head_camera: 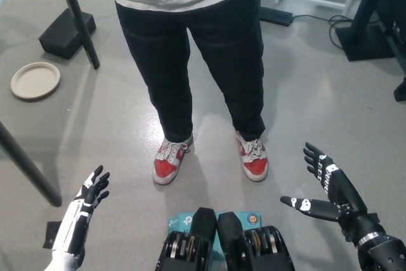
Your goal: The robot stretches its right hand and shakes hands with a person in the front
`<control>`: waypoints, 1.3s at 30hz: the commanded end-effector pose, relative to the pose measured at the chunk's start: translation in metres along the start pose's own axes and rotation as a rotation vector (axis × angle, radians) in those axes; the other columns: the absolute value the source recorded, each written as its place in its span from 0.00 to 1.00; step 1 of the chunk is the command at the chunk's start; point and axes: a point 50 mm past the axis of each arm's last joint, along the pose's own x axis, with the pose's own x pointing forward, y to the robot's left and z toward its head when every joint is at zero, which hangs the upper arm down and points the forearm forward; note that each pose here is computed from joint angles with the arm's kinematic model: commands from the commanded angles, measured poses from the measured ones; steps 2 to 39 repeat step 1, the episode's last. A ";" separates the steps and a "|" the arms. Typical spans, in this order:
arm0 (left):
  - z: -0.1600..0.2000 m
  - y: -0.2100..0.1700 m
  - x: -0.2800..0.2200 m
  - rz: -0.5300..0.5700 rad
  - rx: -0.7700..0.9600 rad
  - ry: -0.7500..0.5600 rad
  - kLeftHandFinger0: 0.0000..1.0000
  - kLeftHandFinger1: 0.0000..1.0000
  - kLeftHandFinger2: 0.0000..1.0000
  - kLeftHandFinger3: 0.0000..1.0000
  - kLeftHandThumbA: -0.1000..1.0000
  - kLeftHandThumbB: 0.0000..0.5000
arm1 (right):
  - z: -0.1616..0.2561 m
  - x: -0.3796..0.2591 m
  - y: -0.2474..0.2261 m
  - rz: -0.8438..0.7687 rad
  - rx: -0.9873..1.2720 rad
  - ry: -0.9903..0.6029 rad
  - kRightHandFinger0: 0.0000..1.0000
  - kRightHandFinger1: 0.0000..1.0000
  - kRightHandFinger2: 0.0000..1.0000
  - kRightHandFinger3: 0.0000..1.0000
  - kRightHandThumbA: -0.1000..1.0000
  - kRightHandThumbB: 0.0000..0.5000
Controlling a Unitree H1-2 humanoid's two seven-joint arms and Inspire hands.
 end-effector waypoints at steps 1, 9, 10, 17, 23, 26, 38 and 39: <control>0.013 0.007 0.004 0.007 0.019 -0.059 1.00 1.00 1.00 1.00 1.00 0.29 | 0.015 0.008 -0.005 0.002 -0.034 -0.078 1.00 1.00 1.00 1.00 1.00 0.65; 0.013 0.007 0.004 0.007 0.019 -0.059 1.00 1.00 1.00 1.00 1.00 0.29 | 0.015 0.008 -0.005 0.002 -0.034 -0.078 1.00 1.00 1.00 1.00 1.00 0.65; 0.013 0.007 0.004 0.007 0.019 -0.059 1.00 1.00 1.00 1.00 1.00 0.29 | 0.015 0.008 -0.005 0.002 -0.034 -0.078 1.00 1.00 1.00 1.00 1.00 0.65; 0.013 0.007 0.004 0.007 0.019 -0.059 1.00 1.00 1.00 1.00 1.00 0.29 | 0.015 0.008 -0.005 0.002 -0.034 -0.078 1.00 1.00 1.00 1.00 1.00 0.65; 0.013 0.007 0.004 0.007 0.019 -0.059 1.00 1.00 1.00 1.00 1.00 0.29 | 0.015 0.008 -0.005 0.002 -0.034 -0.078 1.00 1.00 1.00 1.00 1.00 0.65; 0.013 0.007 0.004 0.007 0.019 -0.059 1.00 1.00 1.00 1.00 1.00 0.29 | 0.015 0.008 -0.005 0.002 -0.034 -0.078 1.00 1.00 1.00 1.00 1.00 0.65; 0.013 0.007 0.004 0.007 0.019 -0.059 1.00 1.00 1.00 1.00 1.00 0.29 | 0.015 0.008 -0.005 0.002 -0.034 -0.078 1.00 1.00 1.00 1.00 1.00 0.65; 0.013 0.007 0.004 0.007 0.019 -0.059 1.00 1.00 1.00 1.00 1.00 0.29 | 0.015 0.008 -0.005 0.002 -0.034 -0.078 1.00 1.00 1.00 1.00 1.00 0.65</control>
